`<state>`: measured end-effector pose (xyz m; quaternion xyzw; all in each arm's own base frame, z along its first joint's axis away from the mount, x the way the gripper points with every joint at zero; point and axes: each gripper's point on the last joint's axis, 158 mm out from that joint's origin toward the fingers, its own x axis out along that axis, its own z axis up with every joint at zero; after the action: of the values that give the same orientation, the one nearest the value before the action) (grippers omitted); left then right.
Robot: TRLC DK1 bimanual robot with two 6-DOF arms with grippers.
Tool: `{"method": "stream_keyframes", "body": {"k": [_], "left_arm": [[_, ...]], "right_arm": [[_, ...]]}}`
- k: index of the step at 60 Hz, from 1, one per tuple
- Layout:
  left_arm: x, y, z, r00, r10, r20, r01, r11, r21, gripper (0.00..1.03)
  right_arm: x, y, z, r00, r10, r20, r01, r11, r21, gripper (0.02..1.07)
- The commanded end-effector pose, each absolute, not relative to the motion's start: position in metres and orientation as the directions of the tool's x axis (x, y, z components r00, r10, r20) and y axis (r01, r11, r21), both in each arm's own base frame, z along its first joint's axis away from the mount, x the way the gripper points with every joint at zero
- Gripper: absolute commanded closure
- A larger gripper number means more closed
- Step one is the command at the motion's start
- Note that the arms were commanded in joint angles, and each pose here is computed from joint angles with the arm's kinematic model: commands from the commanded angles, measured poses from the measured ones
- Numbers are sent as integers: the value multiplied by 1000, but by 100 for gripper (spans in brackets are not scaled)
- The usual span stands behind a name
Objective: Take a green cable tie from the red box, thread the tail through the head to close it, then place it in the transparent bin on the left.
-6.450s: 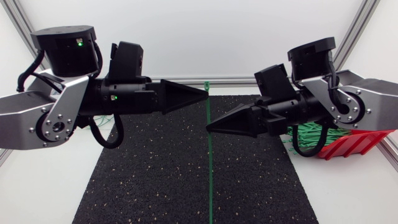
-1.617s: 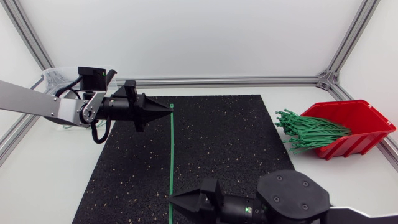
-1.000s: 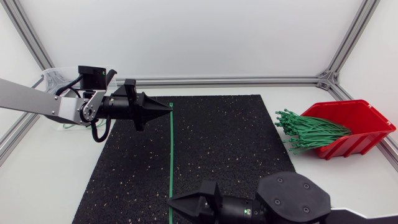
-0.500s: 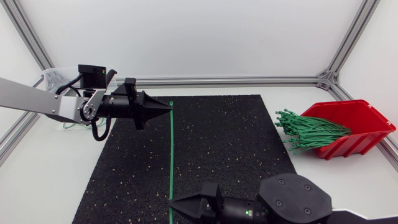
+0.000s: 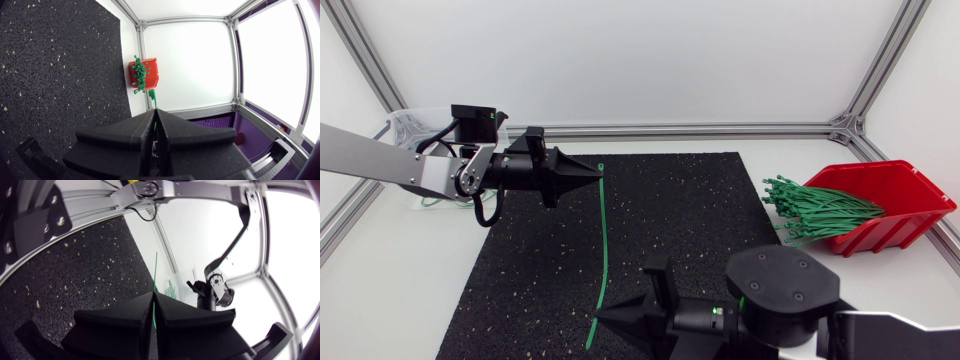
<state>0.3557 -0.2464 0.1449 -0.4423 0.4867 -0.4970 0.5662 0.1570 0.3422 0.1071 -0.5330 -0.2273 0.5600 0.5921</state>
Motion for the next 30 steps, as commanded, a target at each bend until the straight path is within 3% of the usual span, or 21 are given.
{"method": "stream_keyframes", "body": {"k": [1, 11, 30], "left_arm": [[349, -249, 146, 10, -995, -99, 128, 100, -987, 100], [350, -250, 146, 17, -995, -100, 160, 102, -982, 100], [347, -259, 159, 62, -993, -99, 331, 114, -937, 100]], "right_arm": [[184, 348, 151, 305, 916, -261, -572, -43, -819, 102], [207, 348, 156, 279, 887, -368, -829, 29, -558, 102], [193, 353, 161, 119, 911, -396, -983, 51, -177, 102]]}}
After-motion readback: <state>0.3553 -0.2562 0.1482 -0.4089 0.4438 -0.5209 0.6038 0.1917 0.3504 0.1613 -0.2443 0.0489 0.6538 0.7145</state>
